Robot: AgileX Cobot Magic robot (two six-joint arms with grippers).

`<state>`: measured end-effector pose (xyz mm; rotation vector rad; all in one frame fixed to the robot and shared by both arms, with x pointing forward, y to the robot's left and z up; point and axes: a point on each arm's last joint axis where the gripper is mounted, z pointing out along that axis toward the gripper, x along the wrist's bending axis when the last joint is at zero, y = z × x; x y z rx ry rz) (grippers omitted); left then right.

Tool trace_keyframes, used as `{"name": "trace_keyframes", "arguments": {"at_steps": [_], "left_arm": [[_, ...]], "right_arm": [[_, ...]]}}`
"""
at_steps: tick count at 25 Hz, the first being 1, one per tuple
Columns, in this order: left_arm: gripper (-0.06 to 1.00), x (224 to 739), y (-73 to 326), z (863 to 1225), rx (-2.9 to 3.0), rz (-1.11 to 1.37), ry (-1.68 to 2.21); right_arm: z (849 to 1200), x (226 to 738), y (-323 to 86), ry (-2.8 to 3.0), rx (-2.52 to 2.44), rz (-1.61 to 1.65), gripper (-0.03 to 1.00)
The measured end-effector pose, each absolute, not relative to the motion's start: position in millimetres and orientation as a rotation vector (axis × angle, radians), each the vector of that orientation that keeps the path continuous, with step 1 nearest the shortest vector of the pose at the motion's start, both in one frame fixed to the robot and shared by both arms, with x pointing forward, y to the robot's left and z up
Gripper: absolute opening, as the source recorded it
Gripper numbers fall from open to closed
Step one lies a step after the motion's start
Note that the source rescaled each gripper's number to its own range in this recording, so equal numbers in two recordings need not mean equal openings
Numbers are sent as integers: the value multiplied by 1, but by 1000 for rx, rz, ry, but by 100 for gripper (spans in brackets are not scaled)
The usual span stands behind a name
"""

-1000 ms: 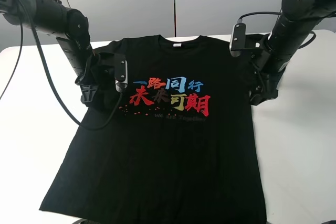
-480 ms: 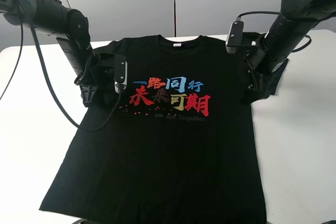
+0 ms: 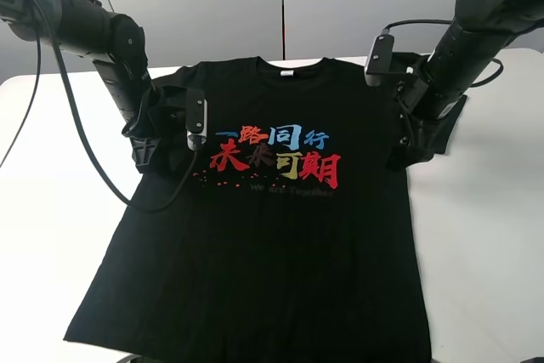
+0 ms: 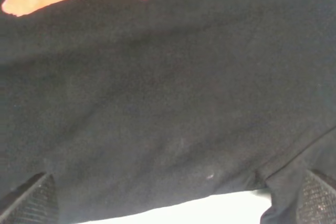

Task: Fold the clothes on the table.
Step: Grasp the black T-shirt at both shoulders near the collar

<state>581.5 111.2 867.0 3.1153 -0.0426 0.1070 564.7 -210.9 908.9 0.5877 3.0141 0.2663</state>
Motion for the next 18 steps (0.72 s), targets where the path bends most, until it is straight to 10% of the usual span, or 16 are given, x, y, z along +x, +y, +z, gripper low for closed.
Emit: {"name": "trace_keyframes", "arguments": {"at_steps": [18], "left_arm": [[74, 581, 111, 867, 3116, 105, -43]], "right_arm": [[907, 560, -210, 3048, 596, 274, 98]]}}
